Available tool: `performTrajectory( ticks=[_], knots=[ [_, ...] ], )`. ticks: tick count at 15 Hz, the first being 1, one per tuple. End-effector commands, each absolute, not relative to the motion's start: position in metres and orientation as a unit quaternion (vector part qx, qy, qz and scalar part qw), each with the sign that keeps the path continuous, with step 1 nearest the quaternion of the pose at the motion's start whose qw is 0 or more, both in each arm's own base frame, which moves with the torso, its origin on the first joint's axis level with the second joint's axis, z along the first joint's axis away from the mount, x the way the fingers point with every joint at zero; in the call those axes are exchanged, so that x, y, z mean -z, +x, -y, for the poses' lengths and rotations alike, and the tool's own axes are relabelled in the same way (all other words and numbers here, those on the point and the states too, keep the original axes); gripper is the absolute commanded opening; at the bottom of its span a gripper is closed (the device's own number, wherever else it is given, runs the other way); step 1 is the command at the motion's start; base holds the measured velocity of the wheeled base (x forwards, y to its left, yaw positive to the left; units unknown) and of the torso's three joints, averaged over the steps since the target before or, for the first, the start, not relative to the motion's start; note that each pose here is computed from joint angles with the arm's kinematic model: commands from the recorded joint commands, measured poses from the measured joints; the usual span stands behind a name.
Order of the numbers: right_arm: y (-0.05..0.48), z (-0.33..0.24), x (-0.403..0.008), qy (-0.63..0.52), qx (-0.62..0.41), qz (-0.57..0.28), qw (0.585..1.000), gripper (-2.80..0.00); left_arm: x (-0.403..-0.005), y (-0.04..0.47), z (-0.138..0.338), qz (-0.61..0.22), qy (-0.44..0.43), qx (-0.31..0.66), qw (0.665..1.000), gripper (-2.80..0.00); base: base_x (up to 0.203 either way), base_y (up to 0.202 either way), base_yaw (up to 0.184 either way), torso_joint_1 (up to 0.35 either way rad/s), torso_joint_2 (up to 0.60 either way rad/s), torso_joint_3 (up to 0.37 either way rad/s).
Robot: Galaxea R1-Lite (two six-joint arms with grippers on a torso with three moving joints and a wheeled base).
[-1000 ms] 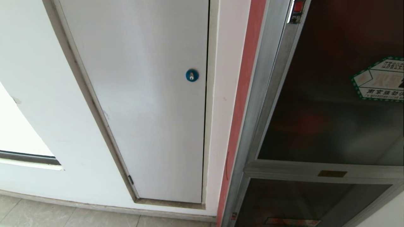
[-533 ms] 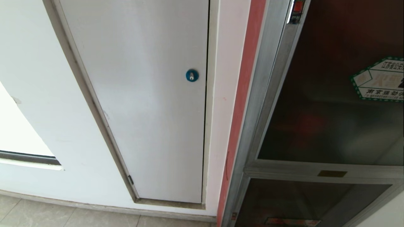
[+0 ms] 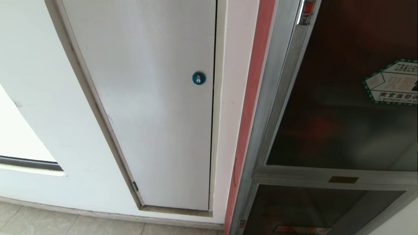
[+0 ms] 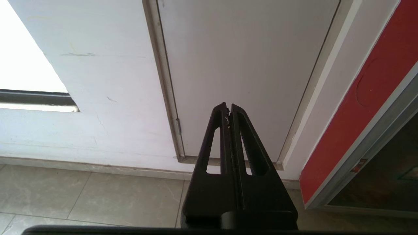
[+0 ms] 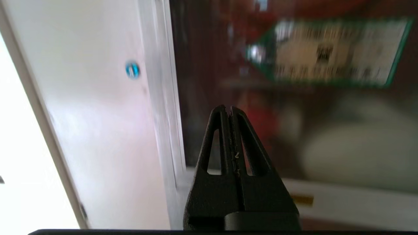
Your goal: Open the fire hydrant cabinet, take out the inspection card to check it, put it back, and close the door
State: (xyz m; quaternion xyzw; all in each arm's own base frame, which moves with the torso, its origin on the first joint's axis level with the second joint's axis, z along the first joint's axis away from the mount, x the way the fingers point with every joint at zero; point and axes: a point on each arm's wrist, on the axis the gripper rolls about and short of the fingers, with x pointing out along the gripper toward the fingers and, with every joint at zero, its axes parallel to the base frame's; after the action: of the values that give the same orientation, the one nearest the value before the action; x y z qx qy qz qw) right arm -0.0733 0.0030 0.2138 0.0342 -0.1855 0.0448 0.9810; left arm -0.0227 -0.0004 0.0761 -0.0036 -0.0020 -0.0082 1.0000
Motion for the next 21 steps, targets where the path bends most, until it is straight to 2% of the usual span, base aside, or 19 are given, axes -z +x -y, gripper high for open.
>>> performTrajectory(
  ticks=[1,8,12,15,21],
  knots=[
    [-0.067,-0.003,-0.175,0.024,-0.048,0.163,0.985,-2.8,-0.076,-0.023,0.0,0.002,-0.004,0.008,1.0,-2.8,0.0,0.0,0.0,0.0,0.0,0.0],
    [-0.025,-0.003,-0.093,0.005,-0.046,0.074,0.996,-2.8,-0.076,-0.023,0.0,0.002,-0.004,0.008,1.0,-2.8,0.0,0.0,0.0,0.0,0.0,0.0],
    [-0.023,-0.001,-0.087,-0.004,-0.01,0.055,0.998,-2.8,-0.076,-0.023,0.0,0.002,-0.004,0.008,1.0,-2.8,0.0,0.0,0.0,0.0,0.0,0.0],
    [-0.023,0.0,-0.076,-0.003,0.016,0.0,1.0,-2.8,-0.076,-0.023,0.0,0.001,-0.004,0.008,1.0,-2.8,0.0,0.0,0.0,0.0,0.0,0.0],
    [-0.023,0.0,-0.076,0.021,0.018,0.0,1.0,-2.8,-0.076,-0.023,0.0,0.002,-0.004,0.008,1.0,-2.8,0.0,0.0,0.0,0.0,0.0,0.0]
  ],
)
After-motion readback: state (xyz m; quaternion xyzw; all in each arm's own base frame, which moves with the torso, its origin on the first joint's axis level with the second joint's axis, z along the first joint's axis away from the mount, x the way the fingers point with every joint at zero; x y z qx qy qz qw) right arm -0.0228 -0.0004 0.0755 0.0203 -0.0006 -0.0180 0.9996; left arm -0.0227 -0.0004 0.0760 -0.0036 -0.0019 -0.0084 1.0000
